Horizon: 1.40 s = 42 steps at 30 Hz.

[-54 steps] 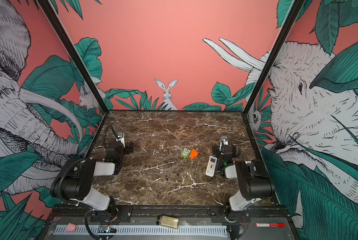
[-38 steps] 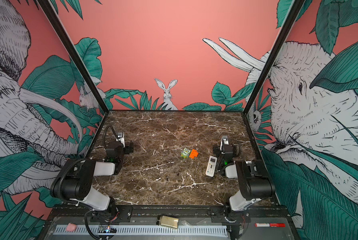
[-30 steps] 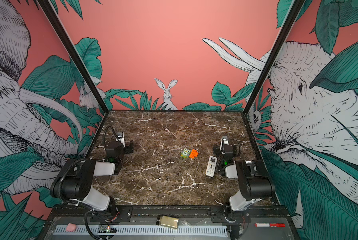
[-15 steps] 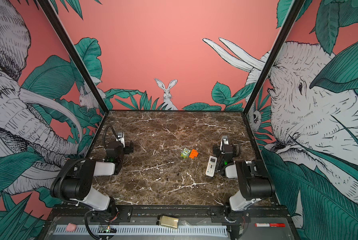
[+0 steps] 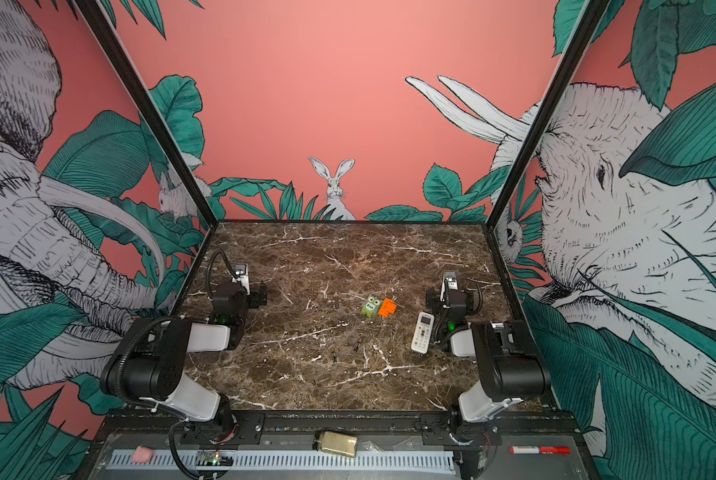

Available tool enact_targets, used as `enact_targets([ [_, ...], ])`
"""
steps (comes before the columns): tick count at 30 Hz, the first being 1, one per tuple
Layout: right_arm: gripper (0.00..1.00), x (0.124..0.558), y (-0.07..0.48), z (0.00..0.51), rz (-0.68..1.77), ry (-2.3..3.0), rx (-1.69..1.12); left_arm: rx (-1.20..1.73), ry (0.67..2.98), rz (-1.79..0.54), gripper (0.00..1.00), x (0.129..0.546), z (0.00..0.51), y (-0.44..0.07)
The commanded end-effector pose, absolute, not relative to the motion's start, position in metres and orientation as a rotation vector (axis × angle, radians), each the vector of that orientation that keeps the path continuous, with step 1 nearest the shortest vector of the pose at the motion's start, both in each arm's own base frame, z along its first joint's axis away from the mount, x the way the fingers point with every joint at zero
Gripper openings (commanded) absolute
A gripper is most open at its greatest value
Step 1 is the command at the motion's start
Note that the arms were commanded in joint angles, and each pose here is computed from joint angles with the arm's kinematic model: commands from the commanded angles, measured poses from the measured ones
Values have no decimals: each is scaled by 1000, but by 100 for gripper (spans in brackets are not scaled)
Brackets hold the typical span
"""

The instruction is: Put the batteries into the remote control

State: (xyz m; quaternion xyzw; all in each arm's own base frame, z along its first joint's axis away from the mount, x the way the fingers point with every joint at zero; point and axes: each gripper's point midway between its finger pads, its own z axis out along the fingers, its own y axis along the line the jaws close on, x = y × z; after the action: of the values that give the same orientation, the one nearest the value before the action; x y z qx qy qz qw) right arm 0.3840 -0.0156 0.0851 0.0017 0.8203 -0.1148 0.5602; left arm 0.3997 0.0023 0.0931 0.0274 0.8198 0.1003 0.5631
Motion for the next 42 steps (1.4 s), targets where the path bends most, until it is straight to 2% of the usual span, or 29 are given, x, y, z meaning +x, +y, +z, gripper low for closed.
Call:
enact_targets([
  [1, 99, 385, -14, 116, -250, 1839, 15, 72, 1900, 220, 100, 401, 105, 1],
  [14, 99, 365, -1, 170, -201, 1919, 79, 74, 1939, 138, 100, 378, 153, -11],
  [18, 99, 359, 15, 177, -125, 1977, 75, -24, 2006, 118, 100, 368, 162, -13],
  [29, 99, 335, 81, 168, 99, 2130, -122, 13, 2162, -170, 100, 342, 170, -70],
  [42, 99, 301, 134, 148, 259, 2269, -308, 292, 2278, -437, 100, 311, 167, -162],
])
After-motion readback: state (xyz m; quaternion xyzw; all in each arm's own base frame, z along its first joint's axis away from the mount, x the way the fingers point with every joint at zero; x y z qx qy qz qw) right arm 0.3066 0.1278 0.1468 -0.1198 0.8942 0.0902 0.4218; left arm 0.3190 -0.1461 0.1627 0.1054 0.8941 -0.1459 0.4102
